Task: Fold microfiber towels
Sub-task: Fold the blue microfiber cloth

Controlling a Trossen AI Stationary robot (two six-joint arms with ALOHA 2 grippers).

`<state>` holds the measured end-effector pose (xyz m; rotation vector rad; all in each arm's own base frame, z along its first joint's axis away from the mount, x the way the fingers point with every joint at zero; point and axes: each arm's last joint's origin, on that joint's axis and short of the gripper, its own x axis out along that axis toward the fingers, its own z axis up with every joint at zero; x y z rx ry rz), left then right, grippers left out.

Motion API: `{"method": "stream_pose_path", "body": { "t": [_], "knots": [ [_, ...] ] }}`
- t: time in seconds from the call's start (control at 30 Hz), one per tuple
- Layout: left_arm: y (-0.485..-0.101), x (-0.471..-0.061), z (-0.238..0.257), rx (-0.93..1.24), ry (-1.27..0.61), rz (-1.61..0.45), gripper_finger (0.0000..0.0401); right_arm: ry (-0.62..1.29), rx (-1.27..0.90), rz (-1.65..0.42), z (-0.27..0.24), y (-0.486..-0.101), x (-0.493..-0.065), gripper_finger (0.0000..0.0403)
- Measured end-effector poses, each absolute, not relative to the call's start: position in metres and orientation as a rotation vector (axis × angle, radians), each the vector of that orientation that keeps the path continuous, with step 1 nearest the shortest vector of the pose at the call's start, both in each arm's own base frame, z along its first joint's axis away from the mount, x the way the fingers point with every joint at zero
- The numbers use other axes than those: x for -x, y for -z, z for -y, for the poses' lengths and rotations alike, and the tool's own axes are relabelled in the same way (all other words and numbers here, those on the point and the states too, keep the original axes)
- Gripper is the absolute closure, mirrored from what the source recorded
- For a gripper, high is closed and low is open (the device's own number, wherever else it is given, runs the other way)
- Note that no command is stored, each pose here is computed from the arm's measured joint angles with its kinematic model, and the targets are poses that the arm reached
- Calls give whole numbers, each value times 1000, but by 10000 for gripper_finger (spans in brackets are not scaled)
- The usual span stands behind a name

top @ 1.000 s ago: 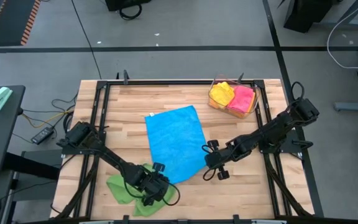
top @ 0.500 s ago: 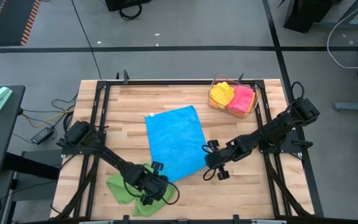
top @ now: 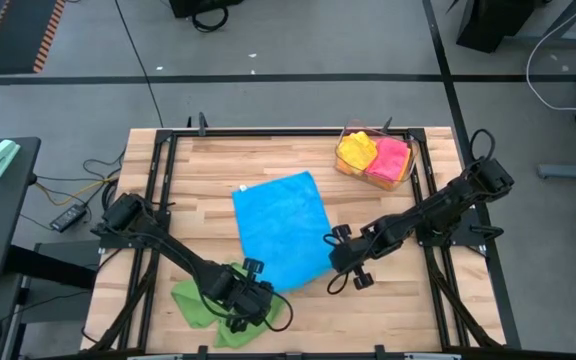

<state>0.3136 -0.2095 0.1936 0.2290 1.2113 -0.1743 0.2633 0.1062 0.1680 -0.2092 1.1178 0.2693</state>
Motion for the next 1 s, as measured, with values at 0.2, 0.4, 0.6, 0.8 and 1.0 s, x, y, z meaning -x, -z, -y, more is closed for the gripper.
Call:
{"method": "stream_pose_path", "body": {
  "t": [0.2,0.4,0.6,0.8,1.0],
  "knots": [
    [-214,-323,217,-171,184,-1138,387,-413,128,-1143,-115,-179,-265,388],
    [-219,-325,232,-31,233,-1073,371,-593,81,-1171,-140,-180,-253,388],
    [-224,-324,246,-19,318,-998,392,-729,65,-1157,-158,-190,-241,388],
    [-221,-322,241,-50,280,-1045,378,-642,112,-1113,-152,-201,-242,388],
    [-213,-318,214,-168,129,-1187,378,-359,202,-1127,-121,-202,-251,388]
  ]
}}
